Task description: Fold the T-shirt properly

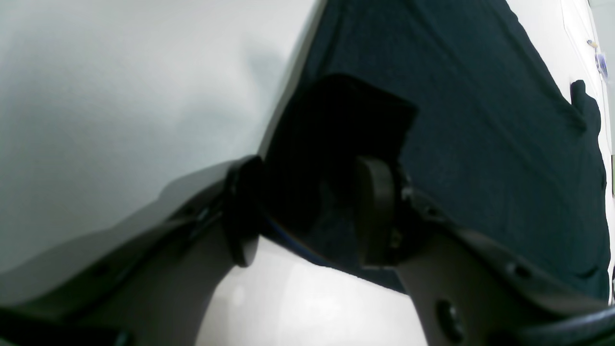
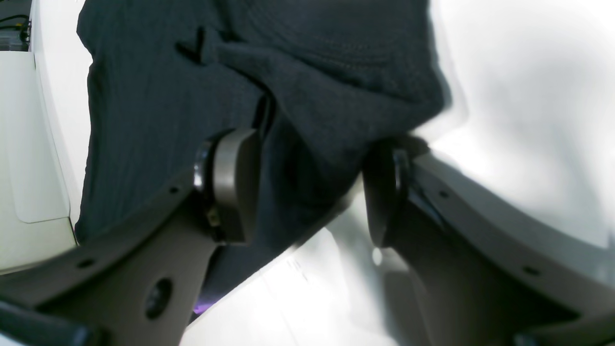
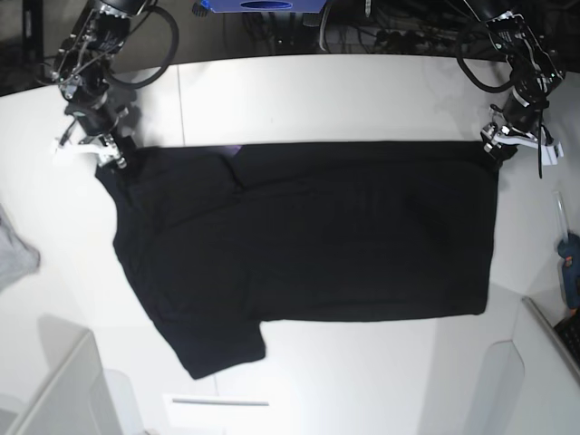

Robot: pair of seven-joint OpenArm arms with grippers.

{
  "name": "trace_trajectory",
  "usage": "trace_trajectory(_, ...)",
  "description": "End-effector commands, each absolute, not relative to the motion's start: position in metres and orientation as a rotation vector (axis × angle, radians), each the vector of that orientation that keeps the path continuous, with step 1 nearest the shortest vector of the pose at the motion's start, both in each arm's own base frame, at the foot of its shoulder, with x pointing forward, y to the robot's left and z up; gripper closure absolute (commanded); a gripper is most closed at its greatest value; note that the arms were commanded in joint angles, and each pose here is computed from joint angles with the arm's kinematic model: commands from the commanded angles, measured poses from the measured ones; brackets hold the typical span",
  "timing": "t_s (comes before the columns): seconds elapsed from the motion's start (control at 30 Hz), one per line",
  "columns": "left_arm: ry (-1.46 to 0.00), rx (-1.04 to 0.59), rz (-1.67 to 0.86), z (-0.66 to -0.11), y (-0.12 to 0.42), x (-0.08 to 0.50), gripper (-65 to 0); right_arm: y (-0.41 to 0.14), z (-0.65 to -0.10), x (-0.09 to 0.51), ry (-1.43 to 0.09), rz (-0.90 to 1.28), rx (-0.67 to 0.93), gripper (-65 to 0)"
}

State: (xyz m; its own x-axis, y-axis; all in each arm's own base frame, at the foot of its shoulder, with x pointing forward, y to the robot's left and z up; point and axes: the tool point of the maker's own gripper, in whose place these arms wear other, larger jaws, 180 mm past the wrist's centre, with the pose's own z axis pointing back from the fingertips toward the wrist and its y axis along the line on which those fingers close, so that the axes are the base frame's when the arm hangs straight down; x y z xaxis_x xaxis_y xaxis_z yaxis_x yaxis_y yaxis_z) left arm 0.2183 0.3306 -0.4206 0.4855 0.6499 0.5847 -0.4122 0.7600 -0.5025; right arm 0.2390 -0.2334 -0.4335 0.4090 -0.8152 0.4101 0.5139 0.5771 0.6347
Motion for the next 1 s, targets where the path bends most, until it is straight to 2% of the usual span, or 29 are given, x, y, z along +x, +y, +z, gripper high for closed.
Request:
trace_trajectory(0.0, -0.800, -0.297, 0.655, -0.425, 0.332, 0.212, -28.6, -0.236, -0.433, 0.238, -0.755, -0.867, 0.436, -32.1)
trace_trajectory(0.13, -0.800, -0.297, 0.655, -0.425, 0.332, 0.212, -28.1, -0.235, -0.434, 0.239, -0.754, -0.865, 0.437, -32.0)
trace_trajectory(0.2, -0.800, -0.297, 0.655, -0.425, 0.332, 0.212, -22.9, -0.235, -0.434, 0.238, -0.754, -0.867, 0.438, -32.0)
trace_trajectory(0.33, -0.801, -0.297, 0.655, -0.425, 0.332, 0.213, -7.6, -0.236, -0.433, 0.239, -0.756, -0.868, 0.438, -32.0)
trace_trajectory(0.4, -0.801, -0.297, 0.655, -0.425, 0.332, 0.213, -3.3, -0.236, -0.432, 0.241, -0.761, -0.869, 0.440, -32.0)
trace_trajectory(0.5, -0.801, -0.297, 0.655, -0.425, 0.332, 0.213, 0.0, -0.236, -0.432, 0.241, -0.761, -0.869, 0.440, -32.0)
trace_trajectory(0.63, -0.798, -0.298, 0.654, -0.425, 0.332, 0.213, 0.0, -0.236, -0.432, 0.241, -0.760, -0.868, 0.441, -31.4)
trace_trajectory(0.7, -0.797, -0.299, 0.654, -0.425, 0.331, 0.213, 0.0, -0.236, -0.432, 0.241, -0.760, -0.870, 0.441, -24.5)
trace_trajectory(0.8, -0.796, -0.300, 0.653, -0.425, 0.331, 0.213, 0.0, -0.235, -0.432, 0.241, -0.762, -0.870, 0.444, -3.6)
trace_trajectory(0.83, -0.794, -0.300, 0.652, -0.426, 0.331, 0.213, 0.0, -0.235, -0.430, 0.245, -0.768, -0.867, 0.449, 0.0)
trace_trajectory(0.97, -0.779, -0.315, 0.619, -0.428, 0.320, 0.216, 0.0, -0.235, -0.431, 0.247, -0.765, -0.871, 0.452, 0.0)
